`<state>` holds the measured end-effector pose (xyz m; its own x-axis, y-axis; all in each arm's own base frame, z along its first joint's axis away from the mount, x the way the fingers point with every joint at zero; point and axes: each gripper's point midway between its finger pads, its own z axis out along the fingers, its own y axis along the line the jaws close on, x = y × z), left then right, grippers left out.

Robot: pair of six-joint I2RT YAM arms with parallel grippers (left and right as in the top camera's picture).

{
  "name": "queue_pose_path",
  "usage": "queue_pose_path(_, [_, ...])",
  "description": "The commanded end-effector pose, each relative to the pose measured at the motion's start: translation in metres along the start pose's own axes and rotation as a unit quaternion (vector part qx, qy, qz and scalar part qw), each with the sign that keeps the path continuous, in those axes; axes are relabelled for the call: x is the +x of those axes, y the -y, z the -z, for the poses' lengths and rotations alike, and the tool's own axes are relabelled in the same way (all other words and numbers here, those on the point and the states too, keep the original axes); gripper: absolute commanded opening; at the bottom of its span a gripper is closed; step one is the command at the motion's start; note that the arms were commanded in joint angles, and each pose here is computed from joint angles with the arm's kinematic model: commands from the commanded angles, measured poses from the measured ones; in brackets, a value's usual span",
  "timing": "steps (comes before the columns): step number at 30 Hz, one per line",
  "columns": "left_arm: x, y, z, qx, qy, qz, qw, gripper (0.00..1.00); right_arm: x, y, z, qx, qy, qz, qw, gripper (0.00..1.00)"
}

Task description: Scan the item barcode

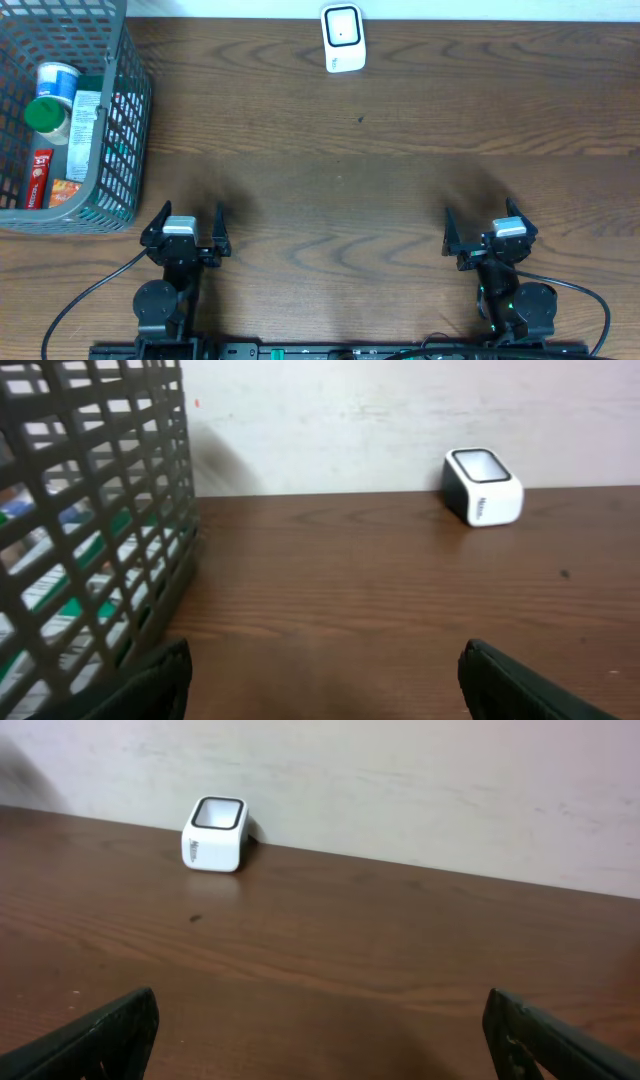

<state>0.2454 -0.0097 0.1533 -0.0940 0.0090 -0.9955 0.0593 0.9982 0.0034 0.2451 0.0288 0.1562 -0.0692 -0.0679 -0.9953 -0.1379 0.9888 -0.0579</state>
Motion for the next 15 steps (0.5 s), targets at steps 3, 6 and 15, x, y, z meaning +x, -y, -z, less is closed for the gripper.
queue_pose_path(3, [-0.012,0.028,0.007,0.081,-0.001,0.050,0.995,0.86,0.001,0.002,0.000,0.005,-0.001,-0.003,1.000,0.99])
queue_pose_path(6, [-0.040,0.029,0.016,0.084,0.012,0.088,0.993,0.86,0.001,0.002,0.000,0.005,-0.001,-0.003,1.000,0.99])
queue_pose_path(15, [-0.135,0.030,0.049,0.081,-0.017,0.112,0.990,0.86,0.001,0.002,0.000,0.005,-0.001,-0.003,1.000,0.99])
